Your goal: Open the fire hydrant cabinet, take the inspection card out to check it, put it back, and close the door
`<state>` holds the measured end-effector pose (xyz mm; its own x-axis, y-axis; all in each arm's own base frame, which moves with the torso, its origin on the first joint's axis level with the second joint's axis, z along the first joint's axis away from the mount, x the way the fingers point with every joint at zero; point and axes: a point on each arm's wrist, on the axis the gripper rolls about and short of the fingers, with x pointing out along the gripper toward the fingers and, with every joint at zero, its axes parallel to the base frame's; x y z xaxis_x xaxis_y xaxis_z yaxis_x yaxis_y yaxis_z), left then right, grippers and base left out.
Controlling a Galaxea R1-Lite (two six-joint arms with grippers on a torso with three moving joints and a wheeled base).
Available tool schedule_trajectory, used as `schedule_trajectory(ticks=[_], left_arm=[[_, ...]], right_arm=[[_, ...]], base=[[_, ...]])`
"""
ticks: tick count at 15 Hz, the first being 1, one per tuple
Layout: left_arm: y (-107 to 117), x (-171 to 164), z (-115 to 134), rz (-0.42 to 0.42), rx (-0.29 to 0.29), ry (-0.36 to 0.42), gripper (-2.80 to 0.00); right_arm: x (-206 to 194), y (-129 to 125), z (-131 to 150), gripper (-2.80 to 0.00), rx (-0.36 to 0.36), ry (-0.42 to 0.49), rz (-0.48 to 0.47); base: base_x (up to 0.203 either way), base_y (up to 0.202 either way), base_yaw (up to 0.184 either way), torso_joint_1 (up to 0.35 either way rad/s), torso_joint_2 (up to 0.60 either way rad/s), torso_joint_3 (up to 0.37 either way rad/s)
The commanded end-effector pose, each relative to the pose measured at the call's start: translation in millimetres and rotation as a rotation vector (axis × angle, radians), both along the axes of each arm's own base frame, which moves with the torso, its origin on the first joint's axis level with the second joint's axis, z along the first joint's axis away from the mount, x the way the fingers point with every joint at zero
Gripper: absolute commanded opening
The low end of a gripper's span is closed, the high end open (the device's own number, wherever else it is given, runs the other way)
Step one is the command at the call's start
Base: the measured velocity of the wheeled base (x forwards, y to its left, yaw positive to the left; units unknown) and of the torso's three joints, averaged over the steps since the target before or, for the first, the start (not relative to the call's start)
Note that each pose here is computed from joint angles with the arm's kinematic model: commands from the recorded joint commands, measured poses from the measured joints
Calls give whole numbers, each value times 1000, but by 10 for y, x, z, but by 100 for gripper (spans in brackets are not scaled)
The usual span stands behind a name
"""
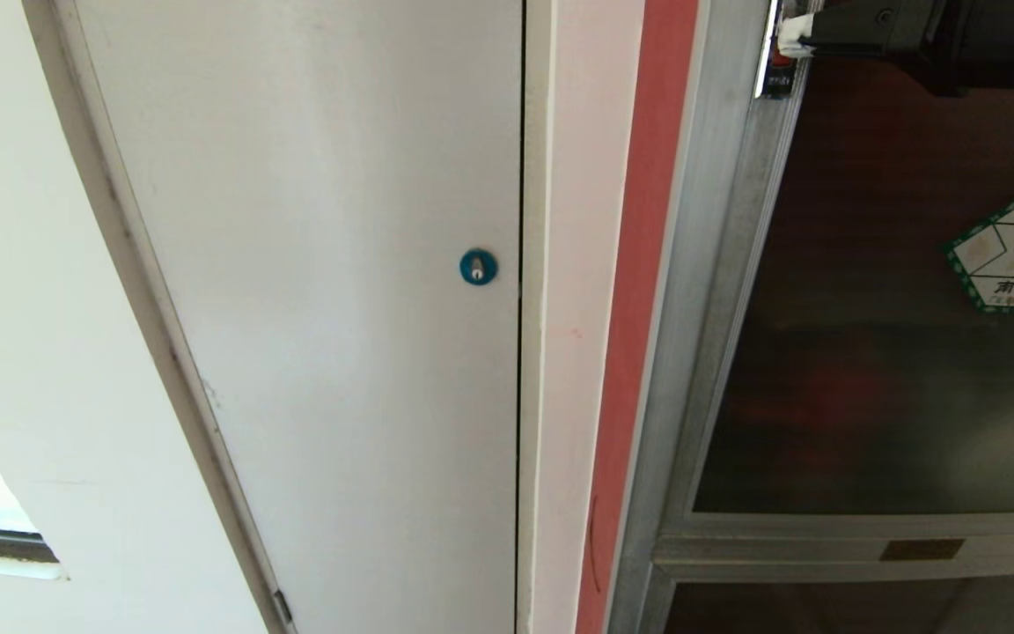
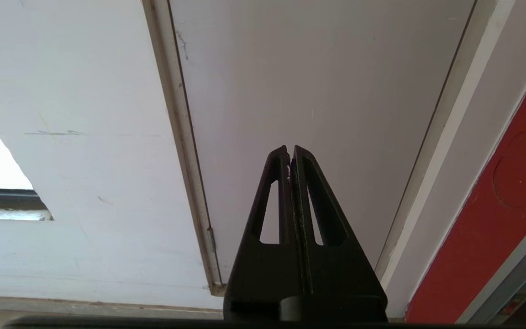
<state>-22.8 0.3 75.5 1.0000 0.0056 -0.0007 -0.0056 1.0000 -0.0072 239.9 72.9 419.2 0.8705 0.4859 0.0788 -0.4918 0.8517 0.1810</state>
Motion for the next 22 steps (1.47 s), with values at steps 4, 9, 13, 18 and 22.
schedule_trajectory(ticks=[4,9,13,18,22], left_arm=[[0,0,0,1,0,-1,-280],[0,1,1,1,0,1,-280],[0,0,0,1,0,0,-280],[0,0,0,1,0,-1,-280],[0,0,0,1,0,0,-280]], right_arm=[[-199,-43,118,-280,17,-51,9],[-273,-63,154,-280,21,-65,9],[-381,9,195,-280,29,-78,56],[-251,69,255,-280,37,-98,55],[-132,90,312,-280,43,-120,44]], base=[[0,0,0,0,0,0],[0,0,0,0,0,0],[0,0,0,0,0,0],[0,0,0,0,0,0],[0,0,0,0,0,0]])
